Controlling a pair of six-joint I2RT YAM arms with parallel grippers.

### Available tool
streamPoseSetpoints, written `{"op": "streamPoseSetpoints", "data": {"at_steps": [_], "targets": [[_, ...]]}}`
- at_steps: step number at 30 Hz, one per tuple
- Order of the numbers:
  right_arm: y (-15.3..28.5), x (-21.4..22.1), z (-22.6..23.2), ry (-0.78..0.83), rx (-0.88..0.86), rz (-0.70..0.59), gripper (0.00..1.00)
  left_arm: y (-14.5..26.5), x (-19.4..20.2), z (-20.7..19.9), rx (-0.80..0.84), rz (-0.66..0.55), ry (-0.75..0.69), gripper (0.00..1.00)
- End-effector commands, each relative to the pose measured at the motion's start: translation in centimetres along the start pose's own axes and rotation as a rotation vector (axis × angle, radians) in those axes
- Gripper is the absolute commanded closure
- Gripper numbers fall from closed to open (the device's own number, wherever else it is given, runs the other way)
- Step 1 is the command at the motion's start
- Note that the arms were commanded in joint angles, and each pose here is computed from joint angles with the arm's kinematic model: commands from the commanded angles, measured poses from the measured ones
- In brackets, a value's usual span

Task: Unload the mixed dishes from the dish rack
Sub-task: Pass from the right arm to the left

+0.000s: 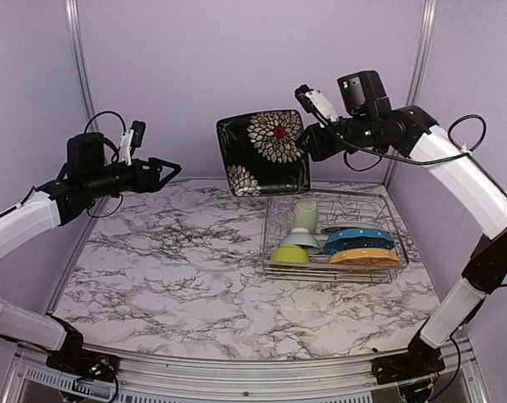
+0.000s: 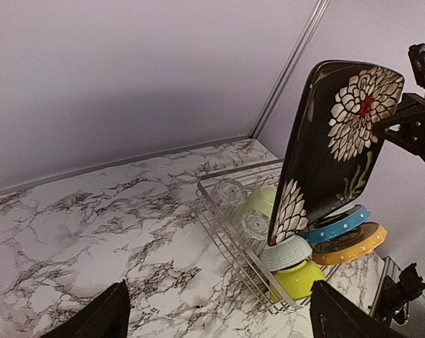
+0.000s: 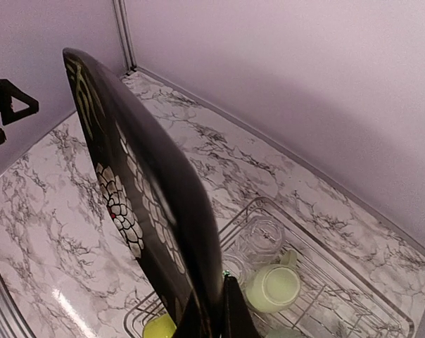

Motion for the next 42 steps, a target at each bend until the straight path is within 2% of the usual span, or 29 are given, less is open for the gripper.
{"op": "streamPoseSetpoints", "data": {"at_steps": [1, 14, 21, 28, 36, 38, 42], "targets": [[1.0, -4.6, 0.4, -0.111, -0.129, -0.272, 1.0, -0.5, 0.7, -1.0, 0.083, 0.027, -0.011, 0.1], [-1.4, -4.1, 2.1, -0.164, -0.318, -0.271, 1.0, -3.5, 2.5, -2.6, 0.176, 0.138, -0.015, 0.21], [-2.1, -3.6, 2.7, -0.177, -0.373, -0.256, 1.0, -4.9, 2.4, -3.0, 0.198, 0.147, 0.014, 0.37], [-2.4, -3.0, 2.9, -0.175, -0.389, -0.23, 1.0, -5.5, 2.4, -3.3, 0.221, 0.154, 0.029, 0.59], [-2.8, -2.7, 3.0, -0.183, -0.388, -0.221, 1.0, -5.7, 2.3, -3.7, 0.256, 0.146, 0.06, 1.0], [-2.9, -2.5, 2.9, -0.191, -0.38, -0.216, 1.0, -5.6, 2.2, -3.7, 0.256, 0.144, 0.077, 1.0], [-3.1, -2.2, 2.2, -0.217, -0.361, -0.224, 0.7, -5.5, 2.3, -3.6, 0.27, 0.136, 0.133, 1.0]]}}
Point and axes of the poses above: each gripper's point midway between its finger pads, its own y axis back along the fingers, its own z axis along the line the jaws close on, x = y × z, the point moved 8 cm from there along y, back along the fingers, and after that the axes turned 15 degrees about y, right-handed, at the moved point
